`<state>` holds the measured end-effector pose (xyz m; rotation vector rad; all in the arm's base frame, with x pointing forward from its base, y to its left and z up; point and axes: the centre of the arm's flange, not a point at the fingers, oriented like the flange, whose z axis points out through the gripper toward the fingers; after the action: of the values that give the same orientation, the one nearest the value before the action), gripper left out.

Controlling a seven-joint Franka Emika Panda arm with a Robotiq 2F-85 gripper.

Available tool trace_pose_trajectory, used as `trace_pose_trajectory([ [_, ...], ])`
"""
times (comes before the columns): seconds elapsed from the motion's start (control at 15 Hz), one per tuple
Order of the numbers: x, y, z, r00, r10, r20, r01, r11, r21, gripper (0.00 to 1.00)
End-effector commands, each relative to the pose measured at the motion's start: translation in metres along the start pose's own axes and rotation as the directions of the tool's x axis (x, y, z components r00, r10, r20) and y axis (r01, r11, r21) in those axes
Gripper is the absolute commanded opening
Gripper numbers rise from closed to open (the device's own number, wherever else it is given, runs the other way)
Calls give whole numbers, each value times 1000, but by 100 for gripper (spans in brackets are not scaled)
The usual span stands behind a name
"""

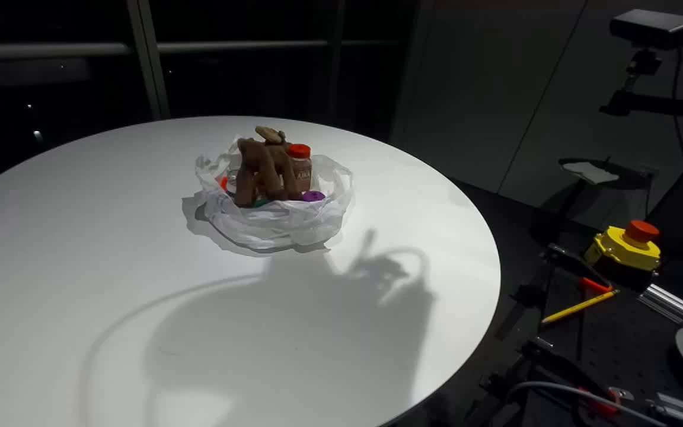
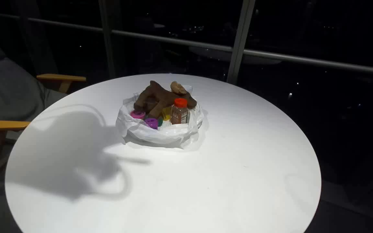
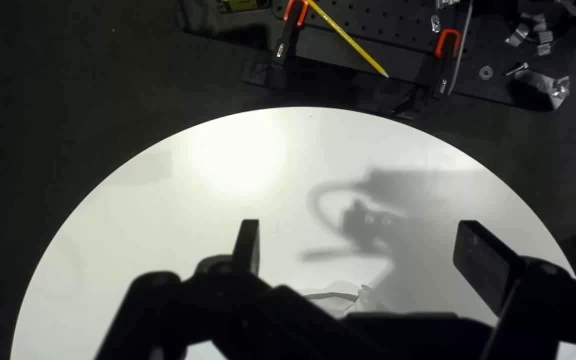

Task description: Pick up all the objects from plastic bag and put it on the table.

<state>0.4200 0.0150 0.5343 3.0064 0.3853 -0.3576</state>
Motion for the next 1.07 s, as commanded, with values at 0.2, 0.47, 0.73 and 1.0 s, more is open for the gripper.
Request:
trace_pose_trajectory([
  [0.2, -1, 0, -6, 1000, 1, -14, -2, 1000, -3, 100],
  [0.47, -1, 0, -6, 1000, 2, -14, -2, 1000, -3, 100],
  [0.73, 15, 1, 0, 1000, 17, -15, -17, 1000, -1, 100],
  [1.0, 83, -10, 24, 979, 198, -48, -196, 980, 44, 100],
])
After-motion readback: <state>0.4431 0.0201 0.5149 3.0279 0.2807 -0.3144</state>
